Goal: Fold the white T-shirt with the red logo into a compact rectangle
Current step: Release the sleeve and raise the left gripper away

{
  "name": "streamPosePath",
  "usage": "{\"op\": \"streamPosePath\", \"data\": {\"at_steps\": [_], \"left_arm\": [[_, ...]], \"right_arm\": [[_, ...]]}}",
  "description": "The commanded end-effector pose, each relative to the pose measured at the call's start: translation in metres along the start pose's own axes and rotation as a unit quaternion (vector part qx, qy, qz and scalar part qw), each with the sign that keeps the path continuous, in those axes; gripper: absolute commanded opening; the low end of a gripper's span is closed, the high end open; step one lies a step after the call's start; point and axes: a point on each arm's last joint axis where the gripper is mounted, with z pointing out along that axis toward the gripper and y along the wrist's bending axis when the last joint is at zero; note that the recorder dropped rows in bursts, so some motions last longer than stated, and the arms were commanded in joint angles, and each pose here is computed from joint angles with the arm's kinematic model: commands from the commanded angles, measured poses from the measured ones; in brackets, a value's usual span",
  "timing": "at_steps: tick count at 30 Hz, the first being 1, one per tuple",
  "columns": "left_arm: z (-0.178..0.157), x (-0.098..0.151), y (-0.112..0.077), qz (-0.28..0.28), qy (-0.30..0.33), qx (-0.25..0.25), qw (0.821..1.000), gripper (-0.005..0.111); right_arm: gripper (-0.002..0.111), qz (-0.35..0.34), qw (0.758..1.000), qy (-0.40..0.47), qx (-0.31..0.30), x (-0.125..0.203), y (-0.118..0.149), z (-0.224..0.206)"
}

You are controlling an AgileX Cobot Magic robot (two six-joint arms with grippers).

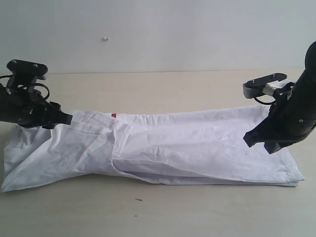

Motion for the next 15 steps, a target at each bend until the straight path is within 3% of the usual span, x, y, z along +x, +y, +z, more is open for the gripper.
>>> {"op": "streamPosePath", "data": {"at_steps": [1,5,9,15], "left_arm": [[-0.01,0.0,0.018,-0.029,0.014,0.007,0.999,0.05],[-0.015,0.011,0.044,-0.092,0.047,0.011,0.995,0.056],[-0.021,0.023,0.07,-0.181,0.077,0.012,0.98,0.073],[-0.027,0.034,0.094,-0.23,0.092,0.006,0.969,0.074]], "right_arm": [[0.0,-0.003,1.0,0.004,0.015,0.003,-0.003,-0.002],[0.0,-0.003,1.0,0.009,0.015,0.003,-0.003,-0.002],[0.0,-0.001,1.0,0.009,0.013,0.004,-0.003,-0.002],[0.0,0.008,1.0,0.017,0.004,0.005,-0.001,-0.002]]}}
